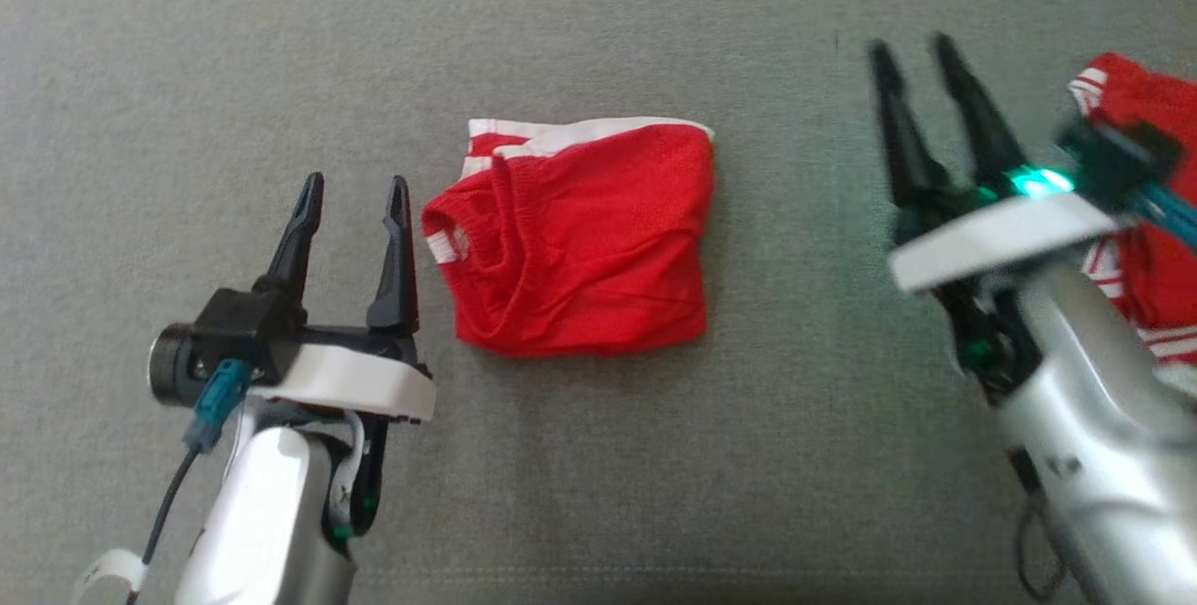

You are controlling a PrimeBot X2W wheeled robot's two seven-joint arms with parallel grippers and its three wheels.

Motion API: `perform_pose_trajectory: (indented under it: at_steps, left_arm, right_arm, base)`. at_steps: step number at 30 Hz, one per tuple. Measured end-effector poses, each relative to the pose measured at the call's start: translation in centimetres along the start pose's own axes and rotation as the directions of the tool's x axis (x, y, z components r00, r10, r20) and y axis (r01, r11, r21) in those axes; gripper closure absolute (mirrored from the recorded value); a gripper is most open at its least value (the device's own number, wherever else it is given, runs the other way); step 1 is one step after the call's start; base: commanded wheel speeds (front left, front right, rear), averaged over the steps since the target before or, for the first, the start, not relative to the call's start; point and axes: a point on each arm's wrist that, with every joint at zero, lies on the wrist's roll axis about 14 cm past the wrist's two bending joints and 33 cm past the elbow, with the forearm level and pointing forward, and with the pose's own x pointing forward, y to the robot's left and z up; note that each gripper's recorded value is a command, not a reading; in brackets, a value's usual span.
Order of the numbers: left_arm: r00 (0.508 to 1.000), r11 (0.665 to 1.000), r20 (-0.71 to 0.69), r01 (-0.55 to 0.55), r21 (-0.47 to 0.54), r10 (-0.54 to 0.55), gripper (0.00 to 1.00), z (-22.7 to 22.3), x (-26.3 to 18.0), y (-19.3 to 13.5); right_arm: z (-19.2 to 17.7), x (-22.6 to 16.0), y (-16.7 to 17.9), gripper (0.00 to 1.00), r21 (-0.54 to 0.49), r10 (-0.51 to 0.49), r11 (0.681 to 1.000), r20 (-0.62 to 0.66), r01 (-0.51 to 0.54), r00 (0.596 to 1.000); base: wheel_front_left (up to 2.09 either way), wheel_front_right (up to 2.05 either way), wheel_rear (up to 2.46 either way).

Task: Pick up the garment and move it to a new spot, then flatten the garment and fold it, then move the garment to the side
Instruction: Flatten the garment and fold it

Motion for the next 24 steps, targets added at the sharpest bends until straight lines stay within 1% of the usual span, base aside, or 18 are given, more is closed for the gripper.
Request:
perform_pose_trajectory:
  at_steps: [3, 5, 7, 11, 13, 19, 24]
  left_arm:
    - [1.0, 1.0, 0.003, 0.015, 0.008, -0.015, 0.0, 0.1, -0.1, -0.3]
    - [1.0, 1.0, -0.005, 0.022, 0.01, -0.022, 0.0, -0.1, -0.4, -0.5]
    - [1.0, 1.0, -0.014, 0.027, 0.014, -0.027, 0.0, -0.3, -0.8, -0.6]
    - [1.0, 0.999, -0.012, 0.03, 0.03, -0.029, 0.0, -0.1, -1.4, -0.5]
    - [1.0, 0.999, -0.009, 0.03, 0.031, -0.03, 0.0, 0.1, -1.6, -0.5]
    - [0.999, 0.999, -0.031, 0.034, 0.037, -0.033, 0.0, -0.2, -3.5, -0.5]
    - [0.998, 0.998, -0.041, 0.039, 0.046, -0.037, 0.0, -0.1, -4.7, -0.5]
  right_arm:
    - [0.2, -3.2, -3.0, 0.0, -0.075, -0.099, 0.992, 0.016, 0.1, 0.995]
    - [0.6, -5.2, -4.3, 0.0, -0.102, -0.151, 0.983, 0.038, 0.154, 0.988]
    - [1.4, -6.7, -4.9, 0.0, -0.151, -0.18, 0.971, 0.06, 0.187, 0.982]
    - [2.8, -8.4, -4.2, 0.0, -0.226, -0.202, 0.95, 0.082, 0.216, 0.976]
    - [2.9, -8.8, -4.0, 0.0, -0.224, -0.209, 0.949, 0.083, 0.222, 0.974]
    - [3.2, -11.6, -3.1, 0.0, -0.256, -0.25, 0.932, 0.066, 0.259, 0.966]
    - [3.9, -13.1, -2.3, 0.0, -0.263, -0.263, 0.925, 0.074, 0.273, 0.962]
  base:
    - [0.0, 0.0, 0.0]
    - [0.0, 0.0, 0.0]
    - [0.0, 0.0, 0.0]
    - [0.0, 0.0, 0.0]
    - [0.0, 0.0, 0.0]
    - [0.0, 0.0, 0.0]
    - [0.0, 0.0, 0.0]
